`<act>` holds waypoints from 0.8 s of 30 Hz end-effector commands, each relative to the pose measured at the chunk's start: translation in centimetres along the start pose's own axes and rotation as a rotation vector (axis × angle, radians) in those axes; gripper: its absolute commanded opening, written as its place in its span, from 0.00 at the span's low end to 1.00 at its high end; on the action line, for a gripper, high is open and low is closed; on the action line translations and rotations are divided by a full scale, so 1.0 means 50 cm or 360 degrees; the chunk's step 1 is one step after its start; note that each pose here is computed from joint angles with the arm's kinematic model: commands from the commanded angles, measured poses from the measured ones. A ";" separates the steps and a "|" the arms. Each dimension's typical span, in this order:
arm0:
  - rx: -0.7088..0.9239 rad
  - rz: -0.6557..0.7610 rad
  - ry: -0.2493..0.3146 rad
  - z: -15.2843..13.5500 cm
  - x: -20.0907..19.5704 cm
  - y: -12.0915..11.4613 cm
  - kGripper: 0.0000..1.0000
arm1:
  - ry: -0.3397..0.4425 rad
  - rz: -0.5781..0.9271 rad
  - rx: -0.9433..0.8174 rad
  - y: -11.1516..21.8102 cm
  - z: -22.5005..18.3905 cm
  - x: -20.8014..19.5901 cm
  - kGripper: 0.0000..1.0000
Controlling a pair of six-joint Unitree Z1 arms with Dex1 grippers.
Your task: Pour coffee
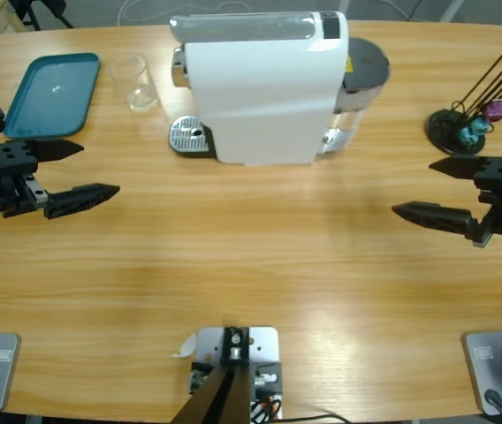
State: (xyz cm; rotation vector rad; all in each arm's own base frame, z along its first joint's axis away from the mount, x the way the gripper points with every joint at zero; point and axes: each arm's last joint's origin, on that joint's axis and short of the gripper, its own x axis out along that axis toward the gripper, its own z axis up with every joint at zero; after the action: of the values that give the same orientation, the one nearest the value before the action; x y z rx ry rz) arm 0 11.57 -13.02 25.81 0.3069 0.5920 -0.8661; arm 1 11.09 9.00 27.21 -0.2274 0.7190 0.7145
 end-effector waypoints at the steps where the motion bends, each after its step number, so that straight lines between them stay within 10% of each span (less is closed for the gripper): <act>1: 0.0014 0.0004 0.0086 -0.025 0.015 -0.002 0.90 | 0.0070 0.0021 -0.0014 0.003 -0.005 0.013 0.85; 9: -0.0254 0.0091 -0.0092 0.006 -0.030 0.008 0.89 | 0.0061 0.0016 -0.0015 0.003 -0.006 0.009 0.85; 14: -0.0621 -0.0150 -0.0132 0.123 -0.070 0.026 0.89 | 0.0032 0.0012 0.0005 0.003 -0.007 -0.002 0.85; 24: -0.1316 -0.0485 -0.0182 0.184 0.007 0.192 0.83 | 0.0051 -0.0083 0.0151 -0.001 0.003 -0.016 0.86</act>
State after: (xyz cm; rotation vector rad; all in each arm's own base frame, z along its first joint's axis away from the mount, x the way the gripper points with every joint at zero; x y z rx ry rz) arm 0 16.60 -12.28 36.04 -0.3741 0.7041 -0.9290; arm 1 10.92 8.86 27.20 -0.1930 0.7608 0.6927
